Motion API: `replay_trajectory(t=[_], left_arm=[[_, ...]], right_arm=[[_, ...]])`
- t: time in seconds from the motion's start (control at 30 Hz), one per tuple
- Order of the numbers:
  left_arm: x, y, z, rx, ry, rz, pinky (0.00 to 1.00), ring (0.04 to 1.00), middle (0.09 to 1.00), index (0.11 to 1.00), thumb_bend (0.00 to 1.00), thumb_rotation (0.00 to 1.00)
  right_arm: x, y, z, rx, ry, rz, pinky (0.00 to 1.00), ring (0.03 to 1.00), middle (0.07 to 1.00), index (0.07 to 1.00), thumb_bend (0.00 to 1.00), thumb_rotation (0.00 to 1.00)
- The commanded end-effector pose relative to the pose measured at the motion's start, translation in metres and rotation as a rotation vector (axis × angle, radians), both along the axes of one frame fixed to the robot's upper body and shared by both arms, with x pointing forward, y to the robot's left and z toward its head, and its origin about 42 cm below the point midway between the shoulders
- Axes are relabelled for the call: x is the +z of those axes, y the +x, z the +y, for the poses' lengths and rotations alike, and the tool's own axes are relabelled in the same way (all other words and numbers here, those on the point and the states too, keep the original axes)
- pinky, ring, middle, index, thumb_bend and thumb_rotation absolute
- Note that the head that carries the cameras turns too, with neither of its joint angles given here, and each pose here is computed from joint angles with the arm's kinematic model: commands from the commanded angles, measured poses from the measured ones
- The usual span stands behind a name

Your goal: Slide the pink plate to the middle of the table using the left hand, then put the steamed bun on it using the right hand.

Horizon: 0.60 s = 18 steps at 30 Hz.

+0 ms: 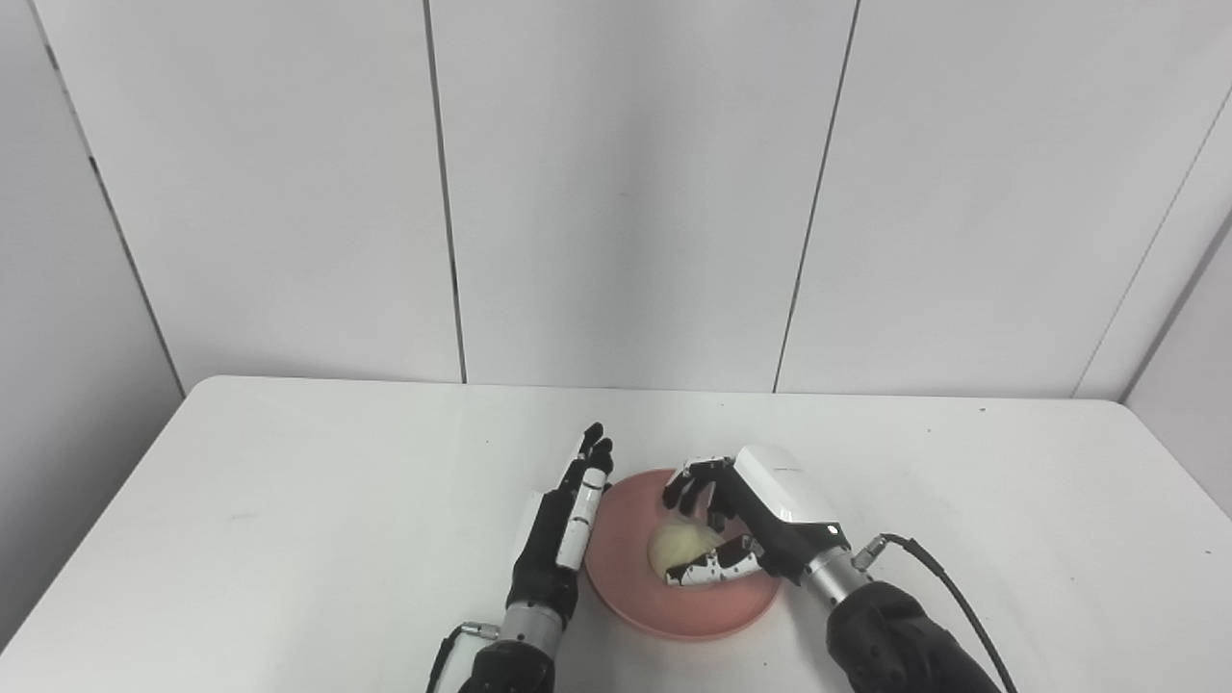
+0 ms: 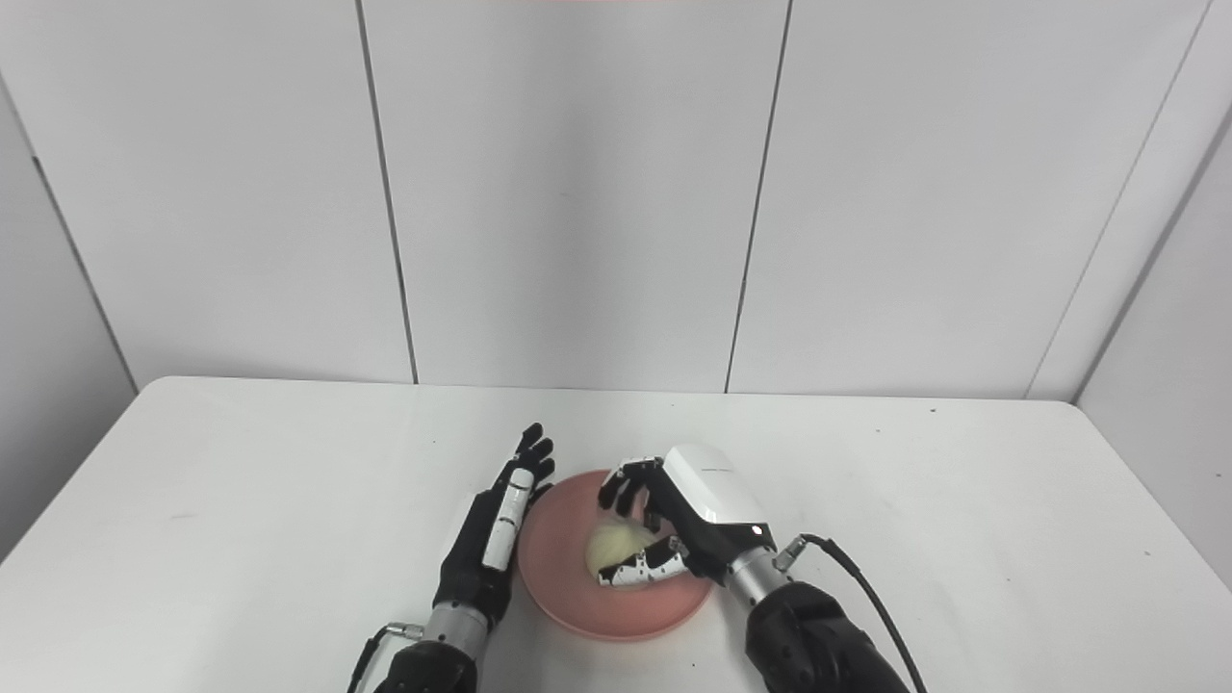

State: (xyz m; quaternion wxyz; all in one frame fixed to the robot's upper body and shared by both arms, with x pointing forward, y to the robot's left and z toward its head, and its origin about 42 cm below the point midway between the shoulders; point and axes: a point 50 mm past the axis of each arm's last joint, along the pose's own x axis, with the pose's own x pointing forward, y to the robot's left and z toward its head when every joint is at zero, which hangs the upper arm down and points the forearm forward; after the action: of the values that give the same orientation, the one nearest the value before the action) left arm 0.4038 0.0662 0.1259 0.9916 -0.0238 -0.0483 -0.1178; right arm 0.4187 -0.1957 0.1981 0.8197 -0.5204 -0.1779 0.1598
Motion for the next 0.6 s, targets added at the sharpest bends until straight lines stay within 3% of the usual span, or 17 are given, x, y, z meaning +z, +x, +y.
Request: replay_trajectory(t=[0.0,0.17,0.3,0.33,0.37,0.43,0.57], left_arm=[[-0.011,-0.008,0.0,-0.001,0.009,0.022,0.94,0.966,0.969,0.944,0.55,1.0],[-0.011,-0.008,0.002,-0.004,0.006,0.02,0.95,0.973,0.978,0.952,0.56,1.0],[-0.01,-0.008,0.003,-0.009,0.013,0.021,0.95,0.973,0.979,0.956,0.56,1.0],[-0.01,-0.008,0.004,-0.01,0.014,0.021,0.95,0.974,0.978,0.956,0.56,1.0],[-0.01,-0.008,0.004,-0.01,0.015,0.023,0.95,0.975,0.978,0.956,0.56,1.0],[-0.01,-0.008,0.006,-0.01,0.014,0.025,0.95,0.975,0.976,0.955,0.55,1.0],[-0.009,-0.009,0.009,-0.008,0.013,0.025,0.94,0.971,0.971,0.95,0.55,1.0]], right_arm=[[0.007,-0.001,-0.005,0.018,-0.019,-0.013,0.7,0.78,0.802,0.777,0.64,0.27],[0.004,-0.005,-0.012,0.021,0.03,0.022,0.89,0.912,0.914,0.855,0.7,0.6],[-0.003,-0.008,-0.02,0.016,0.088,0.052,0.97,0.953,0.947,0.874,0.71,0.72],[-0.004,-0.008,-0.023,0.015,0.102,0.059,0.99,0.971,0.968,0.898,0.74,0.88],[-0.007,-0.01,-0.026,0.012,0.12,0.062,0.99,0.977,0.976,0.907,0.75,0.94],[-0.011,-0.012,-0.032,0.002,0.164,0.061,1.0,0.993,0.994,0.935,0.77,0.99],[-0.019,-0.02,-0.041,-0.027,0.262,0.049,0.93,0.984,1.0,0.946,0.71,0.98]])
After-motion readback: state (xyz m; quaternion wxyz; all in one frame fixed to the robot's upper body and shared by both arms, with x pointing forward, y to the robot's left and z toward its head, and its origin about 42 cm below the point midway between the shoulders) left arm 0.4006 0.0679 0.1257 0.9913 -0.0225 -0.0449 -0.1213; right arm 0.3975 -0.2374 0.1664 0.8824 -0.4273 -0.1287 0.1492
